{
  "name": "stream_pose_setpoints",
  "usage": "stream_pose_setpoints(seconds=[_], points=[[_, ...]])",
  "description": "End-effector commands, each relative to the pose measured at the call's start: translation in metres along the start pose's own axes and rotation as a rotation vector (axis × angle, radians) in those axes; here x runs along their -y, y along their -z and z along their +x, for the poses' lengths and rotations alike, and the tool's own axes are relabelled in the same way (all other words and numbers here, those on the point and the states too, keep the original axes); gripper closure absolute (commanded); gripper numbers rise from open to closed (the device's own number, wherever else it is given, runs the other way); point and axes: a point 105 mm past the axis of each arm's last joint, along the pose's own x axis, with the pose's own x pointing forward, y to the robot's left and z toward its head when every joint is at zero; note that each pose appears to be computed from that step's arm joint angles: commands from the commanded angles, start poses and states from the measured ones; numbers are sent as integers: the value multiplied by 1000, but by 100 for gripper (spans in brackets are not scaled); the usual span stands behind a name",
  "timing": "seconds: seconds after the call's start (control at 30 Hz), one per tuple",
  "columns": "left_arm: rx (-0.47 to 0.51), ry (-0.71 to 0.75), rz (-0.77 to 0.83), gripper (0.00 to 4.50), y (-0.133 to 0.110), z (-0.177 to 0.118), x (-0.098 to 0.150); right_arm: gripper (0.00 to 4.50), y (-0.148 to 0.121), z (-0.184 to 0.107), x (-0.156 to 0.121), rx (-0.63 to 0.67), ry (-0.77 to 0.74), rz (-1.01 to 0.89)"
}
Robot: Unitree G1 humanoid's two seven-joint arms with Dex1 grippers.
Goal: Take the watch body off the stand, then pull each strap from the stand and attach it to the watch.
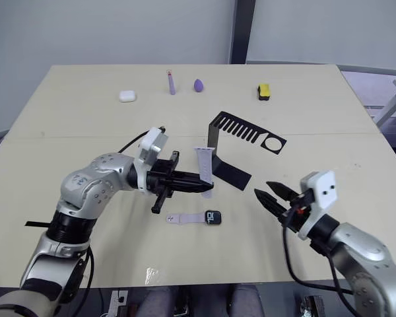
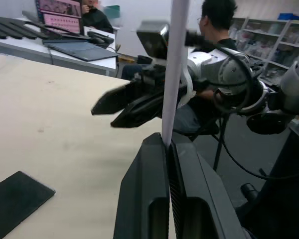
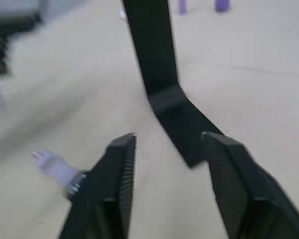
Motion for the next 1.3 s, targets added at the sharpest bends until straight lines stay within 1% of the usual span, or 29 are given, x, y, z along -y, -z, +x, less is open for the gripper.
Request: stream_pose_setpoints(seconds=[0.03, 0.07, 0.1, 0.17, 0.3, 0.43, 0.47, 0.53, 0.57, 0.7, 0.87, 0.93, 0.97, 1.03, 1.3], points=[[30, 89, -19, 450, -10, 8, 4, 69, -41, 6, -30, 142, -205, 48], [31, 94, -24, 450, -11, 9, 3, 18, -48, 9, -35, 170, -246, 82], [32, 97, -28, 450, -11, 9, 2, 8, -53, 11, -37, 185, -270, 107], [36, 108, -38, 450, -12, 9, 1, 8, -60, 18, -44, 198, -313, 136], [50, 126, -53, 450, -16, 10, 5, 8, -59, 29, -52, 174, -352, 139], [45, 113, -48, 450, -15, 9, 5, 8, -63, 36, -58, 179, -372, 130], [41, 106, -44, 450, -14, 9, 4, 31, -64, 38, -60, 178, -383, 125], [50, 96, -45, 450, -14, 10, 3, 93, -66, 40, -65, 172, -409, 119], [56, 97, -46, 450, -15, 10, 3, 137, -66, 41, -66, 164, -415, 114], [68, 95, -43, 450, -17, 11, 4, 137, -61, 46, -68, 135, -418, 96], [75, 86, -40, 450, -18, 9, 5, 137, -64, 48, -69, 159, -428, 127], [76, 85, -40, 450, -18, 9, 5, 192, -65, 46, -72, 165, -451, 146], [76, 85, -39, 450, -18, 10, 6, 229, -65, 45, -74, 167, -463, 150], [79, 84, -38, 450, -18, 10, 6, 318, -66, 44, -75, 173, -468, 150], [92, 80, -44, 450, -20, 9, 6, 318, -66, 43, -69, 183, -445, 162]])
